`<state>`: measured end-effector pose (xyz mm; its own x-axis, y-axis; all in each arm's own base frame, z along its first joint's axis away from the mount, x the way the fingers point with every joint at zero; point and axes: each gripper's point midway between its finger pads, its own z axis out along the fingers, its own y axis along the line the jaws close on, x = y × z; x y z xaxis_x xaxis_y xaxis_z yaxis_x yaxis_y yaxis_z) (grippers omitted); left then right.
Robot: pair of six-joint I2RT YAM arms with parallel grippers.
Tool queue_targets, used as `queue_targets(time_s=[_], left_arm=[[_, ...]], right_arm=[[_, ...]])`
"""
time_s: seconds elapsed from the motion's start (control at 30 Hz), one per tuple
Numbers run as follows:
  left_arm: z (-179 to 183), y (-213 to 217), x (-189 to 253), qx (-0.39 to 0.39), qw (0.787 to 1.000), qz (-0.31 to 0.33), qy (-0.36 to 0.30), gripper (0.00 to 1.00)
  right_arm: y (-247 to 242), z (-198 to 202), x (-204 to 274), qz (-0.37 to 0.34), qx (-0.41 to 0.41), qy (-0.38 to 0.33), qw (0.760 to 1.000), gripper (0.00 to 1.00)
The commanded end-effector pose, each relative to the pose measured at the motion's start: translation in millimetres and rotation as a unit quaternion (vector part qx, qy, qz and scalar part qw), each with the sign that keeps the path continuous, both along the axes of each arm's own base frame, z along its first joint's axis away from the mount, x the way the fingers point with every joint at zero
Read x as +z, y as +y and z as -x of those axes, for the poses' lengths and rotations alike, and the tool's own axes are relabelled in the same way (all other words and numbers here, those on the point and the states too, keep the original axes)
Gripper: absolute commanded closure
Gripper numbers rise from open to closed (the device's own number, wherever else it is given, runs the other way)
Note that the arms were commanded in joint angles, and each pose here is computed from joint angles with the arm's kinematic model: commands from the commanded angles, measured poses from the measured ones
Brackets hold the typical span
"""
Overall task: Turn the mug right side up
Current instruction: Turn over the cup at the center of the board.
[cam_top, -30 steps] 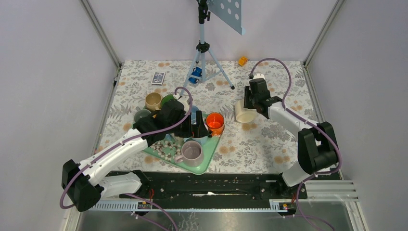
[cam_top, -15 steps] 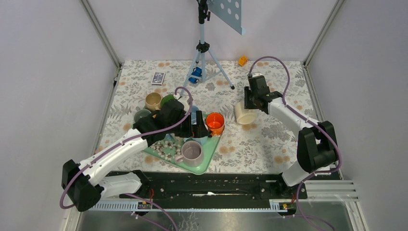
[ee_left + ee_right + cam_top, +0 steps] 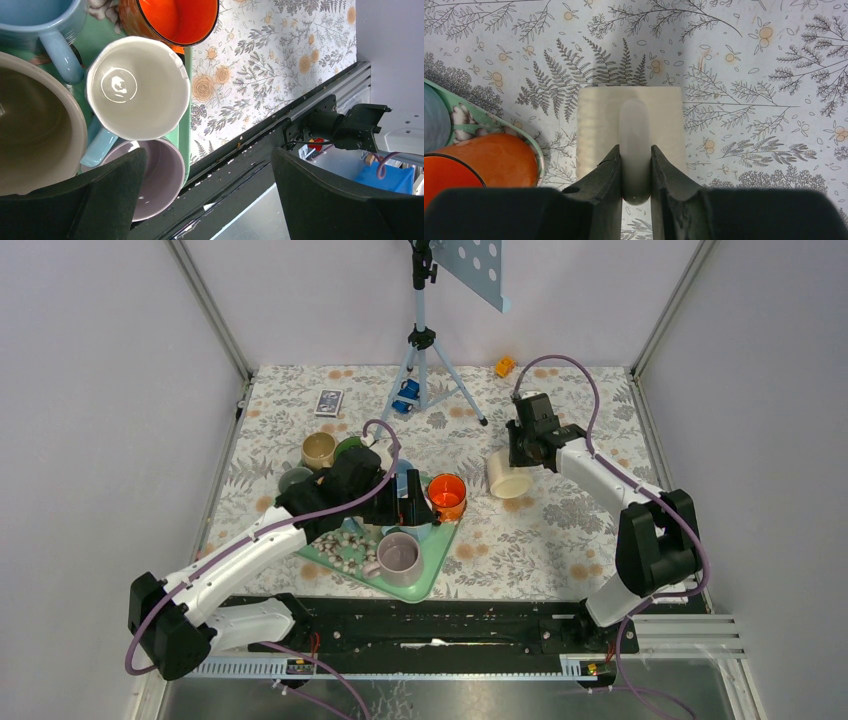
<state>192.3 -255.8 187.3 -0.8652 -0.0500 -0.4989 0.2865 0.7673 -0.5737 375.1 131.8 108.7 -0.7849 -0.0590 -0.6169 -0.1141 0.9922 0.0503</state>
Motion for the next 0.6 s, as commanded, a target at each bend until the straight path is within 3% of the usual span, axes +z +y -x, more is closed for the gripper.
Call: queue_targets(time_s=[0.0, 0.3, 0.57], left_arm=[[-7.6, -10.2, 16.7, -0.005, 0.999, 0.032, -0.017, 0.01], [-8.3, -13.2, 17.9, -0.007, 0.999, 0.04, -0.014, 0.01], [-9.0, -15.5, 20.5, -0.01, 0.999, 0.048, -0.01, 0.01]], right_arm=[[2.4, -6.3, 18.4, -0.007, -0.004, -0.037, 0.999, 1.0], [-3.4, -31.4, 72.7, -0.066, -0.055, -0.231, 0.969, 1.0], [-5.8, -36.3, 74.4, -0.081, -0.065, -0.344, 0.933, 1.0]])
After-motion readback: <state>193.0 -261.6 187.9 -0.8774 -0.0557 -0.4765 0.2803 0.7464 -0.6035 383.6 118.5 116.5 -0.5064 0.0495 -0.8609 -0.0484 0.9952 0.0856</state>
